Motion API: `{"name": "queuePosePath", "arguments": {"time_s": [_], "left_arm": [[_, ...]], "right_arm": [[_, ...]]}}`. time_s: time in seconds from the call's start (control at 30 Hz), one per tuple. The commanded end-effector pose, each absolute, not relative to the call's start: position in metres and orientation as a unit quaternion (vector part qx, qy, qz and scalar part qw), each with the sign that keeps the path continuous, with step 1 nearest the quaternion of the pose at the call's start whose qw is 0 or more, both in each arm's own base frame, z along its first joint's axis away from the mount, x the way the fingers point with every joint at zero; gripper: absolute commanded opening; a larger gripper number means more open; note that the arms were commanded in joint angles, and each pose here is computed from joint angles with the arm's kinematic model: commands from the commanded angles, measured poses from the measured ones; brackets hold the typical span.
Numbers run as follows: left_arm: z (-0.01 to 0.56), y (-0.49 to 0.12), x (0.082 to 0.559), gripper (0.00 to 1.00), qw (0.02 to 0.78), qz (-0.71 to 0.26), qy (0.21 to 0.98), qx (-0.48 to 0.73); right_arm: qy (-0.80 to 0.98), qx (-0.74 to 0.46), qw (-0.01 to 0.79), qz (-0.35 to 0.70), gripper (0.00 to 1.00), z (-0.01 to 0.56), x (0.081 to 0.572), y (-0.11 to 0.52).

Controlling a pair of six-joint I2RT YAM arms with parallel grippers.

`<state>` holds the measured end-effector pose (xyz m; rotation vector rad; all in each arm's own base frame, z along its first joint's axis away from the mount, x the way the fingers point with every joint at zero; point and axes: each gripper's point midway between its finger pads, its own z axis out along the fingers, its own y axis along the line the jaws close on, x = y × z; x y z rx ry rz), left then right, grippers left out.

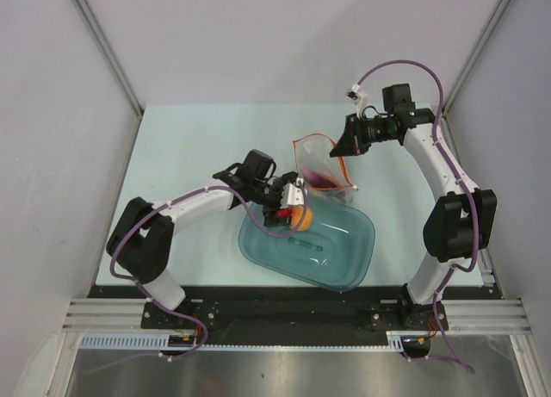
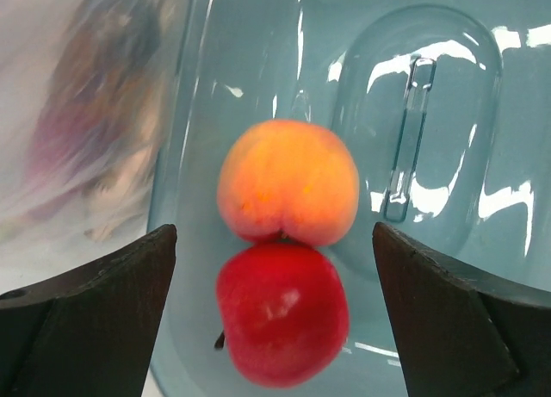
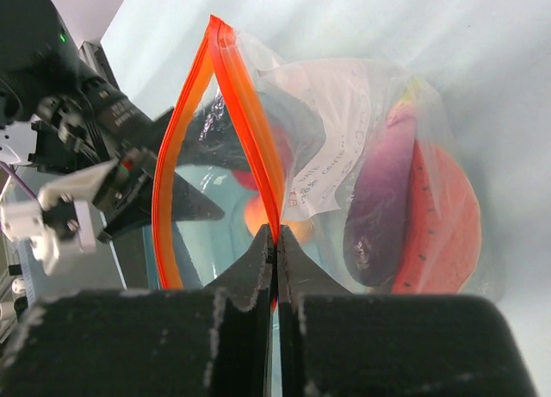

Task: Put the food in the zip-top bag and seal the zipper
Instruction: Pick up the fake fruit from the bin.

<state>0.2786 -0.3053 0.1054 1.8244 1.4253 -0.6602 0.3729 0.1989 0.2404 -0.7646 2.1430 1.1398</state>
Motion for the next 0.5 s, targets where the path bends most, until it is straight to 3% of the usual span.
{"name": "queuePosePath", "arguments": {"time_s": [0.0,0.37,0.47], "left_arm": [[0.097,-0.326,0.272,0.99,0.36,-0.261,0.534,0.719],[0.046,-0.328,0.269,0.98,0.303,-0.244,0.537,0.748],[0.053,-0.333,0.272,0.89,0.311,-0.24,0.533,0.75]], "right_arm": [[0.805,-0.287,0.301,0.424,0.0,0.247,0.377,0.202],[0.805,-0.301,0.303,0.411,0.0,0.245,0.373,0.208],[0.806,-0.304,0.302,0.408,0.0,0.242,0.372,0.207]]}}
